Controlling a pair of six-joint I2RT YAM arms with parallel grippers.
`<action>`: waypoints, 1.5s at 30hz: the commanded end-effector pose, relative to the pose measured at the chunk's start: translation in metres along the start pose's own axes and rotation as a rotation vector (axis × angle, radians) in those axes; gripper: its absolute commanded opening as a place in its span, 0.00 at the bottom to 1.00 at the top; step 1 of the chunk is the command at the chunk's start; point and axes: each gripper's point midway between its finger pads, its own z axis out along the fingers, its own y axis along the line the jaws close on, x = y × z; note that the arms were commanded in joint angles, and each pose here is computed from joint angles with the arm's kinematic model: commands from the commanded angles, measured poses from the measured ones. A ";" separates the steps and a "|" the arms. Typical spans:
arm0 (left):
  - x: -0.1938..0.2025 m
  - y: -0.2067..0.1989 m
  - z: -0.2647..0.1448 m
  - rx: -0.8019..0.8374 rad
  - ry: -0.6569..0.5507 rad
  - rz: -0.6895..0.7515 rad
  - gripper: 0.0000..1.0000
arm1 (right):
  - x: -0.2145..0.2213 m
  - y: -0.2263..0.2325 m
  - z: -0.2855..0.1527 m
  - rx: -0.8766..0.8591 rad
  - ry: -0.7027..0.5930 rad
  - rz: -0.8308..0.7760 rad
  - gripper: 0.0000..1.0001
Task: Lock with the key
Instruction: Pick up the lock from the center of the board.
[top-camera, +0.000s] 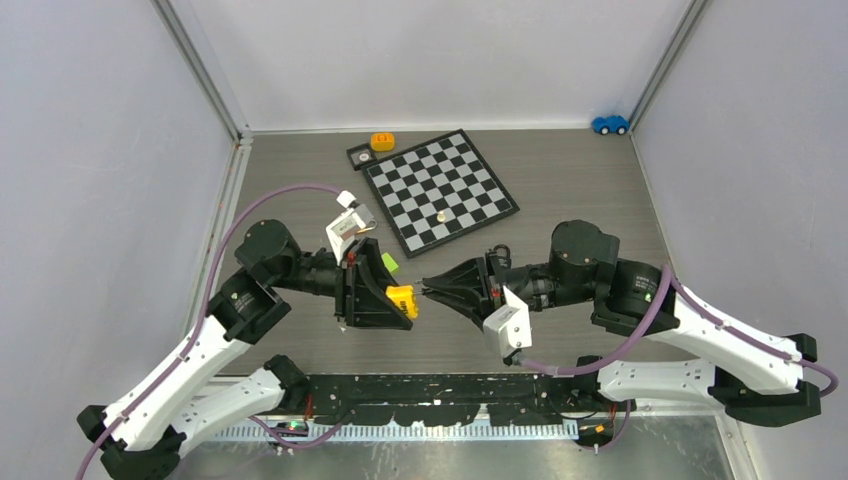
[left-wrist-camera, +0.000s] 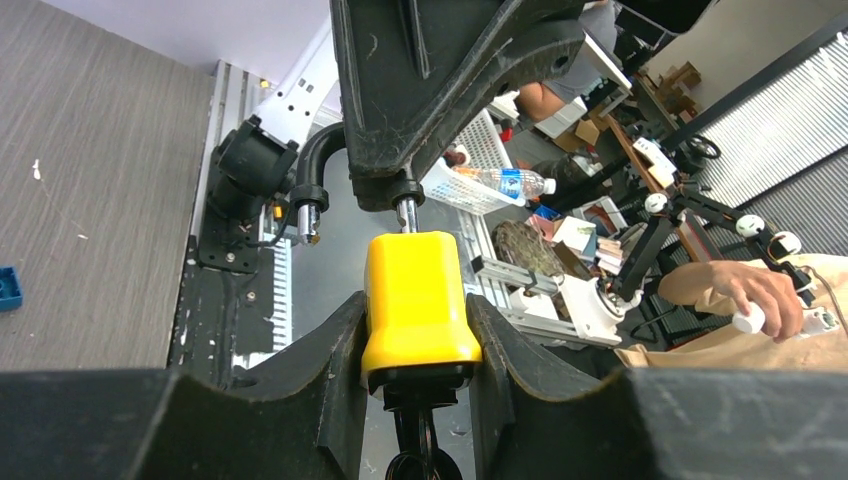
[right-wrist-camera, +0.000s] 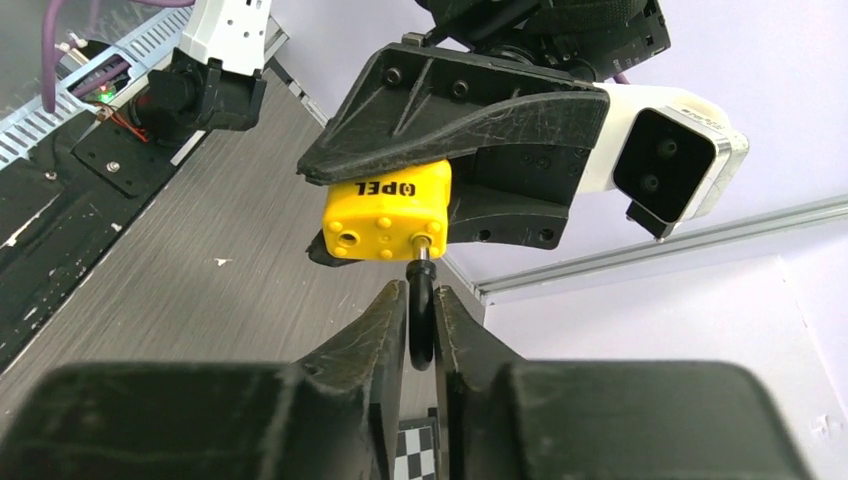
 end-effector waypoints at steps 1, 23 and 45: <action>-0.015 -0.024 -0.002 0.074 -0.041 0.116 0.00 | -0.012 0.003 -0.006 -0.052 -0.014 0.026 0.16; -0.031 -0.003 -0.017 -0.166 -0.122 0.289 0.00 | -0.047 -0.030 0.016 0.134 -0.063 1.266 0.00; -0.075 -0.023 -0.025 -0.141 -0.398 0.369 0.99 | -0.041 -0.059 0.008 0.388 -0.293 1.371 0.00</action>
